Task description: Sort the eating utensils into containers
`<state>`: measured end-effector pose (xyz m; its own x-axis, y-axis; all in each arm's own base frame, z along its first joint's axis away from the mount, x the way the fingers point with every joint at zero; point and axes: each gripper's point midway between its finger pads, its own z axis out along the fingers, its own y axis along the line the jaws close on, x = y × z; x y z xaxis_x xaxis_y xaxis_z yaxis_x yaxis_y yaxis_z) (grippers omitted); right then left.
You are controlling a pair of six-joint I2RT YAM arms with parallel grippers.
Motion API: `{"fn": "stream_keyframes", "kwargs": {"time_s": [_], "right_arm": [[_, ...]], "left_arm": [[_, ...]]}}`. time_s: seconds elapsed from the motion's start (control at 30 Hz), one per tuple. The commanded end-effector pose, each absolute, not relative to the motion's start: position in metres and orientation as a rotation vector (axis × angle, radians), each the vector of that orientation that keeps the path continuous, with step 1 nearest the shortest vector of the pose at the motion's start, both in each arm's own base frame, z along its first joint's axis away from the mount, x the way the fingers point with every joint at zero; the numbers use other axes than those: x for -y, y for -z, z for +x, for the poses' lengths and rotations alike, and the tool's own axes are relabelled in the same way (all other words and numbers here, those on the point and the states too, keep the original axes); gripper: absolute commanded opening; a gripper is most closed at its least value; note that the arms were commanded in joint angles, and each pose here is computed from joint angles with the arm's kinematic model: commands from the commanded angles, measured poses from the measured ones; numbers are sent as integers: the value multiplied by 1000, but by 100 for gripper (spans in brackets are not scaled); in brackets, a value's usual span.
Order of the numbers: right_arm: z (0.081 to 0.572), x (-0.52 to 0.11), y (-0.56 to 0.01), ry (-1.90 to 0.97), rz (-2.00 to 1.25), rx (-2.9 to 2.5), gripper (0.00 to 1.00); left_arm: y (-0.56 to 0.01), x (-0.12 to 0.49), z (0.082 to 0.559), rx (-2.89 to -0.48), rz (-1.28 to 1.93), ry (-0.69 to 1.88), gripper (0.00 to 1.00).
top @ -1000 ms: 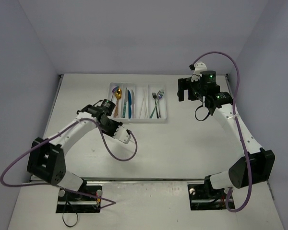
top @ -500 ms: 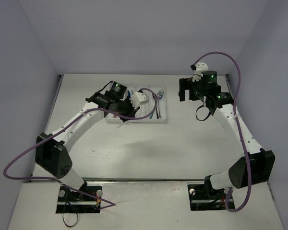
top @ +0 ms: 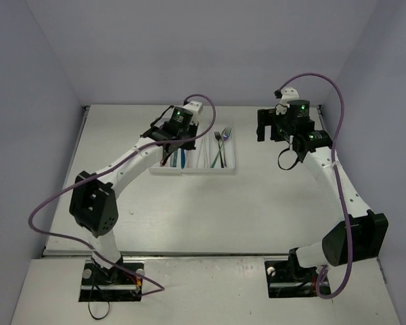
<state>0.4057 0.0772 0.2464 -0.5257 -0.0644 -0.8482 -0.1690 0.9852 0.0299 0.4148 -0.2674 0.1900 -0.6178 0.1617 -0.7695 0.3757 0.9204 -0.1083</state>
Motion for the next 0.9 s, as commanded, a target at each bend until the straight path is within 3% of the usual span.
{"fn": "stream_keyframes", "kwargs": {"time_s": [0.0, 0.43, 0.87], "right_arm": [[417, -70, -267, -112, -105, -2054, 100], [419, -63, -255, -94, -91, -2083, 100], [424, -62, -242, -101, -88, -2117, 100]], "left_arm": [[-236, 283, 470, -2034, 192, 336, 0], [-209, 290, 533, -1989, 134, 322, 0], [-155, 288, 536, -2120, 72, 391, 0]]}}
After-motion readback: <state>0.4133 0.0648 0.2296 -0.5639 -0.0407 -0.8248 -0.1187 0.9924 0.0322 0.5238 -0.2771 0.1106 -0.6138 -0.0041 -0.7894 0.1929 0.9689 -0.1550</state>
